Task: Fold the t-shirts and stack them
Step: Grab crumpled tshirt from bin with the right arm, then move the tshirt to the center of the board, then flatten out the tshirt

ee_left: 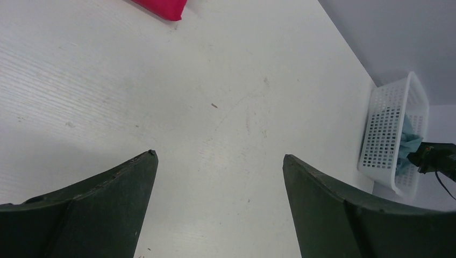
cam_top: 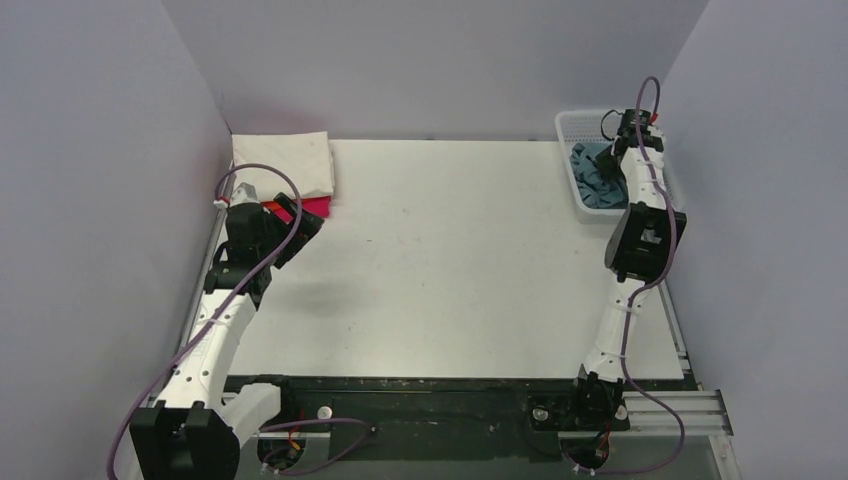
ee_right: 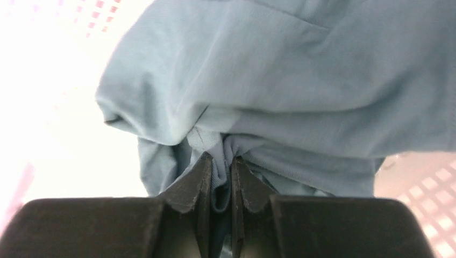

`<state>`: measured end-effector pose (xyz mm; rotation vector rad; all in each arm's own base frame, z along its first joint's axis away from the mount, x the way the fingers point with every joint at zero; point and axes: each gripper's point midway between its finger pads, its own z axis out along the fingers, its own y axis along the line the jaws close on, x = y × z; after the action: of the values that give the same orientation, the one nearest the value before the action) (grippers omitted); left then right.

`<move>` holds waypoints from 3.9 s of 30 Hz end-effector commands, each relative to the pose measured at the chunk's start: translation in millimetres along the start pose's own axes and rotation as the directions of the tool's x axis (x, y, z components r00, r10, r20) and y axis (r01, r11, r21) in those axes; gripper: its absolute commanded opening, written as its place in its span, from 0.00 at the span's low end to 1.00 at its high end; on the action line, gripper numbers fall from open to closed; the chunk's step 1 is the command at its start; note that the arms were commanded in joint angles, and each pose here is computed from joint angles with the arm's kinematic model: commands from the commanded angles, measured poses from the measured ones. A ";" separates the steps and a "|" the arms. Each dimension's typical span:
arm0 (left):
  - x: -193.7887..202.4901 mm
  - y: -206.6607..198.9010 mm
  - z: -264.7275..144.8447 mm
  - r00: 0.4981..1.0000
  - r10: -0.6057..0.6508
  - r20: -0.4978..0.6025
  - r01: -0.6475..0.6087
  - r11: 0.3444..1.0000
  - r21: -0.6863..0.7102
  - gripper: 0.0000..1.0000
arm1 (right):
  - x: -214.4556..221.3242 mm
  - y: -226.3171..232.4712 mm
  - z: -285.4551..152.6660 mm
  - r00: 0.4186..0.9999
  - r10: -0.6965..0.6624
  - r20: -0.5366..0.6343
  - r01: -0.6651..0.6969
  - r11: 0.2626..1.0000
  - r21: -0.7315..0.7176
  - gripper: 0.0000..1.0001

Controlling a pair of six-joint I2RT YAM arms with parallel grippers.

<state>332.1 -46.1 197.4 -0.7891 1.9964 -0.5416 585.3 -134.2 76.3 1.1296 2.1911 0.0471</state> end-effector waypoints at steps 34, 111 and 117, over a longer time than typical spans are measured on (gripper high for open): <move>43.5 25.5 -42.2 0.998 0.010 -0.070 -0.012 0.999 -0.035 0.97 | 193.3 236.6 -621.8 0.904 -0.257 0.342 0.369 0.065 -0.927 0.00; 198.0 70.6 77.1 0.852 0.102 -0.514 -0.180 0.978 -0.105 0.00 | 550.0 81.6 -277.3 0.011 -0.963 0.268 0.798 -0.153 -0.582 0.50; 198.1 71.8 77.7 0.852 0.099 -0.515 -0.182 0.977 -0.112 0.00 | 545.4 86.1 -274.4 0.045 -0.959 0.281 0.821 -0.125 -0.557 0.31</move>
<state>315.1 -154.4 16.2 -0.5988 2.5224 -0.6580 266.0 392.1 20.3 -1.0790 2.3700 0.2588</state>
